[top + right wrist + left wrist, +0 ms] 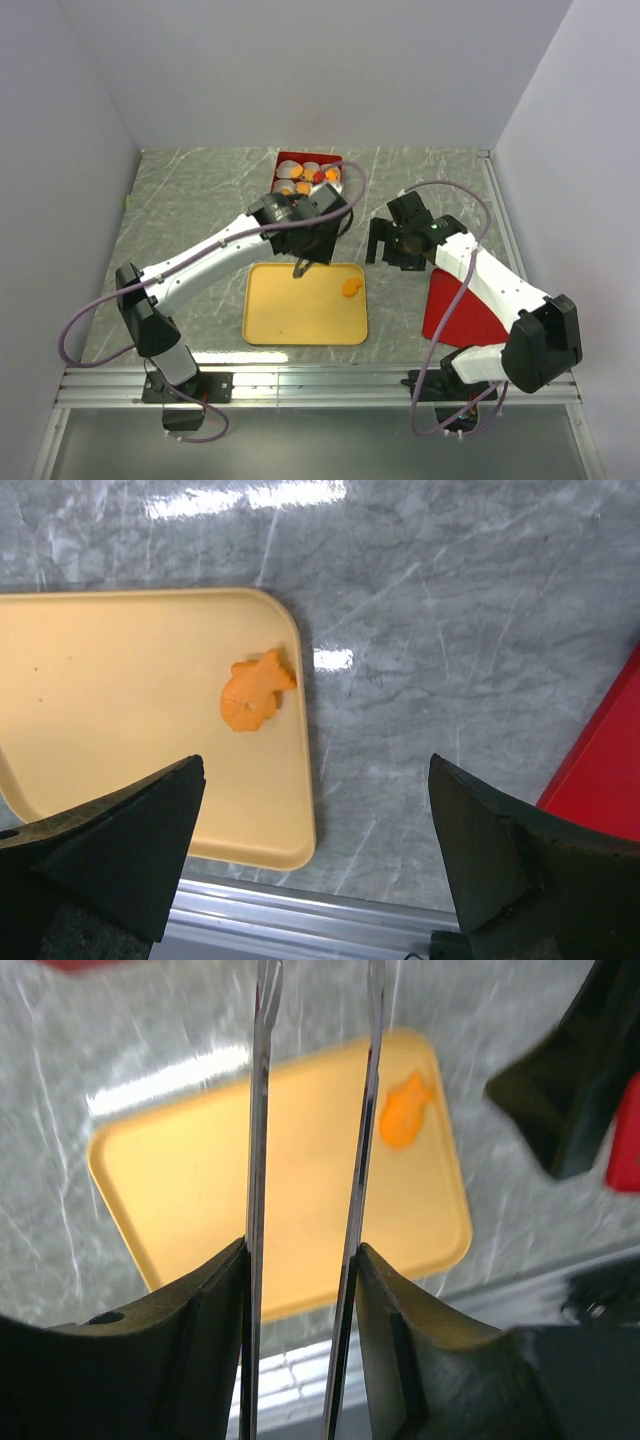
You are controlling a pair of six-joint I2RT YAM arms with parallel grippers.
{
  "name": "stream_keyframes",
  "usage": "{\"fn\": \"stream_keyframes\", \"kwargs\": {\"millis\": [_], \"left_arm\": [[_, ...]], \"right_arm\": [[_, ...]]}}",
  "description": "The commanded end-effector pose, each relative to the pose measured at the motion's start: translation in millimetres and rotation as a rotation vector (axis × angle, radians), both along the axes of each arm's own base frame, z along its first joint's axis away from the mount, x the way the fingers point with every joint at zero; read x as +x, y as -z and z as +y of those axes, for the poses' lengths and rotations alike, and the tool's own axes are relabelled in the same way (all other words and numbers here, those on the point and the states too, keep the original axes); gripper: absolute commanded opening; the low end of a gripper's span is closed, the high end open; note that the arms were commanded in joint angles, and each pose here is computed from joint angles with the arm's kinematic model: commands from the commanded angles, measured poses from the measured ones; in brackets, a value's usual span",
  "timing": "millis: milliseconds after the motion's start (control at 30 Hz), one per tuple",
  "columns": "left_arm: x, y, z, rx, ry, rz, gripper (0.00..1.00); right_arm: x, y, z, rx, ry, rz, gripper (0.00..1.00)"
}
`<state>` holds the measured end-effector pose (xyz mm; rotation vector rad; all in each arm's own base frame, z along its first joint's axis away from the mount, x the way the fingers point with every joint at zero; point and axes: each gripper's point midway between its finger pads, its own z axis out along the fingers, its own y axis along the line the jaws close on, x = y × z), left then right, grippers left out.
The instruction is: Pack the cookies
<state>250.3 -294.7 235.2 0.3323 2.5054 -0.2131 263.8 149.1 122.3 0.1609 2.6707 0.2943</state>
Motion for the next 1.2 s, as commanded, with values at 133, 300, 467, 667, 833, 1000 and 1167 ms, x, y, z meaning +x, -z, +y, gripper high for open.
{"fn": "stream_keyframes", "kwargs": {"millis": [133, 300, 467, 667, 833, 1000, 1167], "left_arm": [[-59.2, 17.9, 13.5, 0.019, -0.003, 0.032, 0.49], [-90.5, 39.9, 18.7, 0.021, 0.003, 0.087, 0.48], [-113.5, 52.3, 14.3, -0.003, 0.039, 0.130, 0.48], [-139.0, 62.9, 9.5, 0.021, 0.100, 0.158, 0.47], [-145.0, 67.1, -2.5, 0.025, 0.129, 0.170, 0.47], [-141.5, 76.9, -14.9, 0.065, 0.153, 0.175, 0.47], [-138.9, 84.1, -25.3, 0.086, 0.174, 0.174, 0.47]], "right_arm": [[-7.4, -12.8, -17.1, -0.023, 0.070, -0.082, 1.00], [-8.5, -19.1, -31.8, -0.058, 0.133, -0.121, 1.00], [-8.6, -26.8, -39.1, -0.074, 0.165, -0.152, 1.00], [-9.6, -23.0, -37.3, -0.069, 0.153, -0.141, 1.00], [-10.2, -21.1, -36.8, -0.070, 0.146, -0.137, 1.00], [-11.2, -18.2, -37.0, -0.076, 0.138, -0.128, 1.00], [-12.0, -16.6, -34.6, -0.068, 0.125, -0.123, 1.00]]}}
